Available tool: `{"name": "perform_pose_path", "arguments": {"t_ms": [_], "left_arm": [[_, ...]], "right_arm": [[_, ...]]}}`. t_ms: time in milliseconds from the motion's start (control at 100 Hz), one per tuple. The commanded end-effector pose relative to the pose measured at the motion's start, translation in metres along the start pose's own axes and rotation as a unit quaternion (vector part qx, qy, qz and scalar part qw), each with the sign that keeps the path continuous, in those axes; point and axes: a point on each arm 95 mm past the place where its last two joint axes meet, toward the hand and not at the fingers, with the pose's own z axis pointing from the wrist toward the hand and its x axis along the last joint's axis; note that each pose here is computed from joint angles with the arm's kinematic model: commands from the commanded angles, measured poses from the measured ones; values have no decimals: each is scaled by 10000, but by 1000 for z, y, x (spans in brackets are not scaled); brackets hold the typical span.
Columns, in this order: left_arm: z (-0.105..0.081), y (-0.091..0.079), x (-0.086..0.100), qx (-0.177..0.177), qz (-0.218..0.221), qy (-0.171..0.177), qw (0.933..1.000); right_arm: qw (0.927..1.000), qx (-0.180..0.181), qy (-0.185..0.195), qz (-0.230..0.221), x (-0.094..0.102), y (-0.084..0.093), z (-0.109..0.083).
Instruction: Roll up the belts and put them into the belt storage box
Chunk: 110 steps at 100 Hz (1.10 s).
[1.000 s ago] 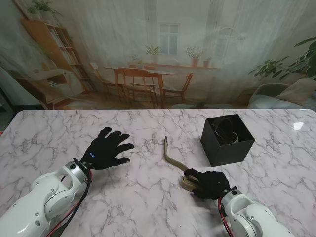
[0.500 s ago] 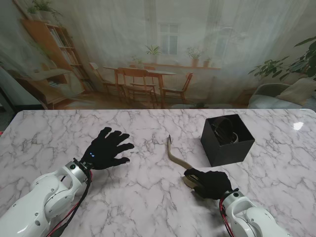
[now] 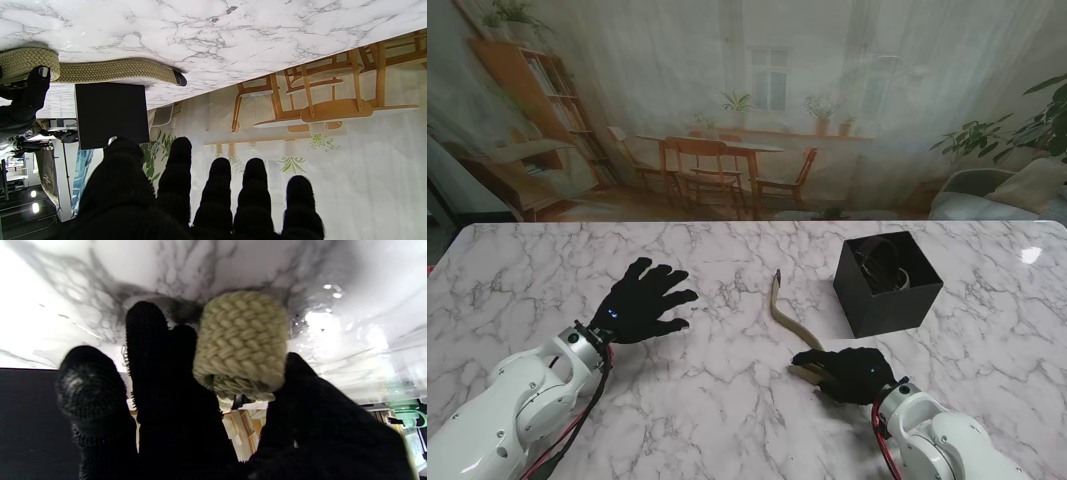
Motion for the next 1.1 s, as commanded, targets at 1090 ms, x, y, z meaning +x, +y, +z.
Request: {"name": "perform_pose_path", "arguments": {"t_ms": [1090], "left_arm": [[1, 1, 2, -5, -19, 24, 10000]], "right_arm": [[9978, -609, -189, 176, -3, -17, -4]]}}
